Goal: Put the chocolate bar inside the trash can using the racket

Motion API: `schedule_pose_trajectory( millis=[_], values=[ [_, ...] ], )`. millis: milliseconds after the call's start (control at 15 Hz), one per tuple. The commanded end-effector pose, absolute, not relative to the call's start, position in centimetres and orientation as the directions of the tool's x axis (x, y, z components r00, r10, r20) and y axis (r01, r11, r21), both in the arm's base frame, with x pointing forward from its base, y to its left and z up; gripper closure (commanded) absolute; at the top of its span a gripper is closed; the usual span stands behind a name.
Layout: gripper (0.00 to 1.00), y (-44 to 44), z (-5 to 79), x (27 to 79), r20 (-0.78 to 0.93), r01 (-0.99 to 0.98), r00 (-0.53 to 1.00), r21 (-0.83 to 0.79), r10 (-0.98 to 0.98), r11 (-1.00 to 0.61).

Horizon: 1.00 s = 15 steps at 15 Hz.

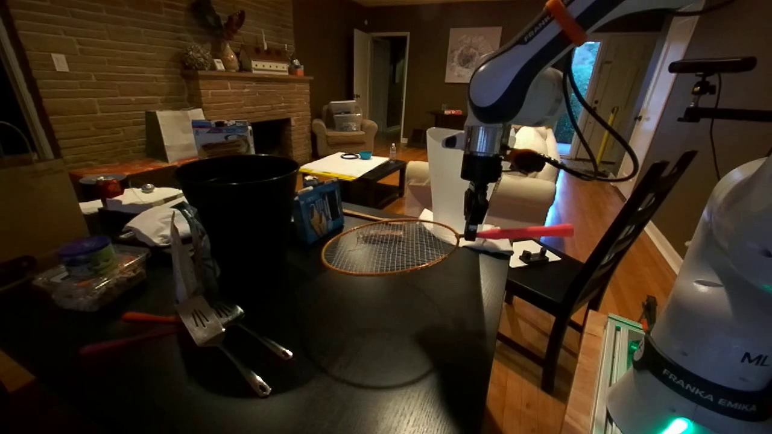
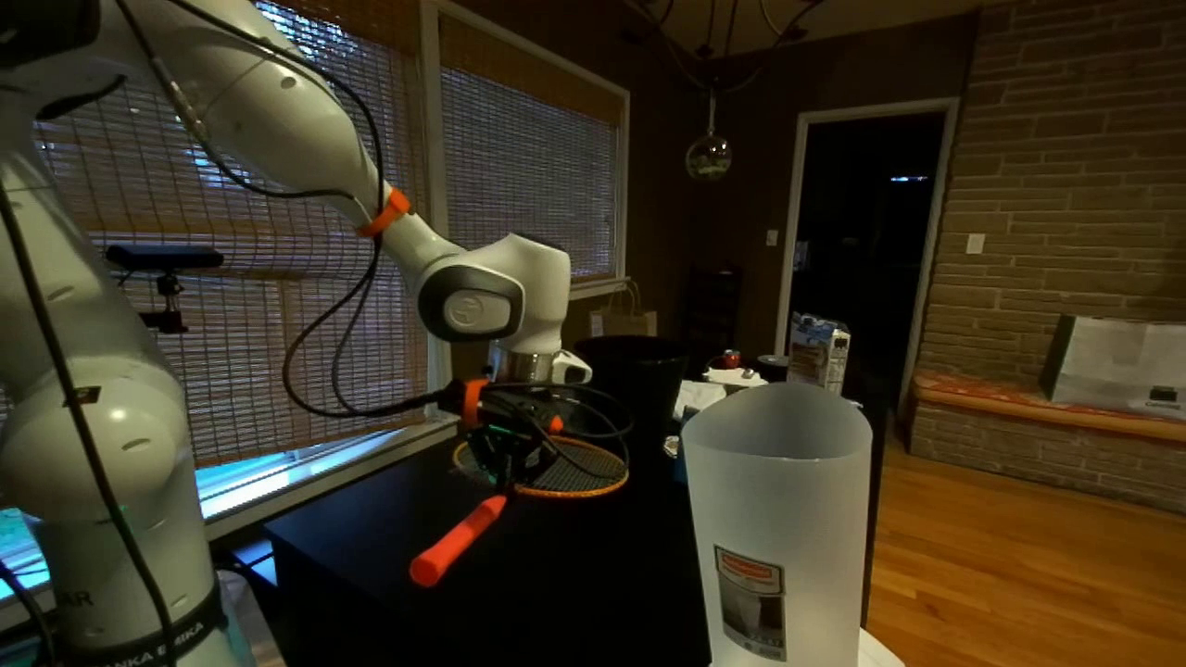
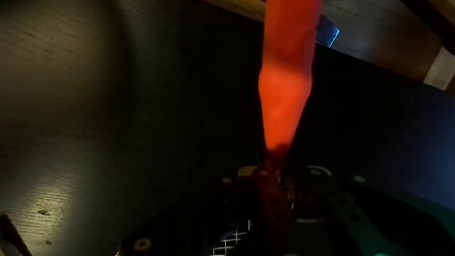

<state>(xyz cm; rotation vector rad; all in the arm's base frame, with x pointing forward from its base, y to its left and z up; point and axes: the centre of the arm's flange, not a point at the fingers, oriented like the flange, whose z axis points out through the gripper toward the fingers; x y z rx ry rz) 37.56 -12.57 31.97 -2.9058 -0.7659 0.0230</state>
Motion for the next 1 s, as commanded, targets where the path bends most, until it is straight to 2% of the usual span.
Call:
schedule_pose_trajectory(
  millis=[0, 400, 933],
  values=[
    [0.96, -13.0, 28.6, 37.7, 0.025, 0.510, 0.860, -0.085, 0.510, -0.856],
    [0.96, -13.4, 24.7, 38.6, 0.039, 0.518, 0.855, -0.020, 0.517, -0.855],
    [0.96, -13.6, 20.6, 39.2, 0.002, 0.526, 0.851, -0.017, 0.526, -0.850]
  ],
)
